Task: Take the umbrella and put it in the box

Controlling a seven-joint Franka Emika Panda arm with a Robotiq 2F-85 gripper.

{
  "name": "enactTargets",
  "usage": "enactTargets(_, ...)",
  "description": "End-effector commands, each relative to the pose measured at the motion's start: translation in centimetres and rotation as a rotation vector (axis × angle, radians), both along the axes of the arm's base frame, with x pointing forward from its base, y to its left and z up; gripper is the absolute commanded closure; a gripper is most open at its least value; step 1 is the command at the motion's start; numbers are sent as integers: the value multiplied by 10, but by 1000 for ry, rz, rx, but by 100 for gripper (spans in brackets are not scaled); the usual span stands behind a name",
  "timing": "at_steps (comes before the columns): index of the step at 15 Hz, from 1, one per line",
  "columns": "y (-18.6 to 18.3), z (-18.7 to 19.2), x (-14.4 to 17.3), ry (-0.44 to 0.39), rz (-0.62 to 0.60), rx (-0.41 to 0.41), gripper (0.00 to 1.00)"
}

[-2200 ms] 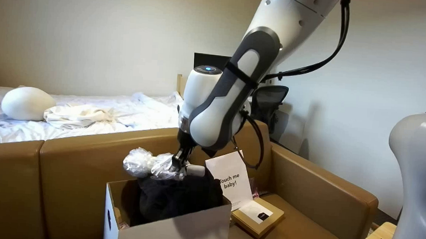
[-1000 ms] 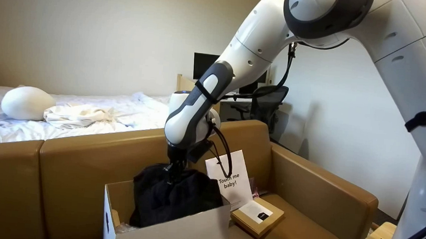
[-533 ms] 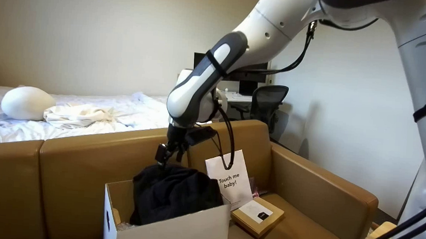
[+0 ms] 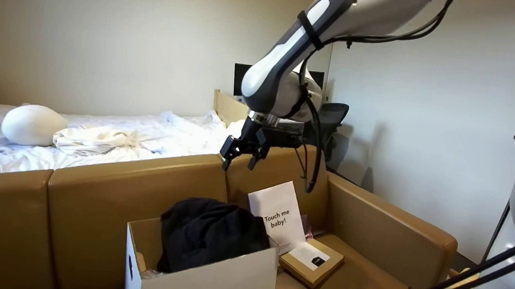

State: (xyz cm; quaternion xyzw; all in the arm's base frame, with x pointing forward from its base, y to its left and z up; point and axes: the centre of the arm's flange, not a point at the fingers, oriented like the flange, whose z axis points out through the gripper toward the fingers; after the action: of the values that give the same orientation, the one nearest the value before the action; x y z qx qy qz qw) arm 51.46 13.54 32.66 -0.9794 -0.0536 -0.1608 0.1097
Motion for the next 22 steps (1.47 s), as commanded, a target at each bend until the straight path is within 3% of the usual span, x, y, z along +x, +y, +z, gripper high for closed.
enactTargets(1,-68,18,-26,-52,-192,-10,0)
enactTargets(5,-136,32,-34,-91,-389,-90,0)
enactTargets(7,-166,27,-30,-47,-428,-193,0)
enactTargets(10,-217,13,-25,3,-447,-341,0)
enactTargets(12,-241,11,-26,84,-417,-435,0)
enactTargets(15,-244,9,-28,183,-335,-571,0)
enactTargets(17,-236,2,-31,205,-259,-557,0)
enactTargets(19,-226,-8,-34,191,-199,-487,0)
enactTargets(20,-225,0,-31,187,-261,-527,0)
enactTargets(22,-220,-7,-29,193,-230,-508,0)
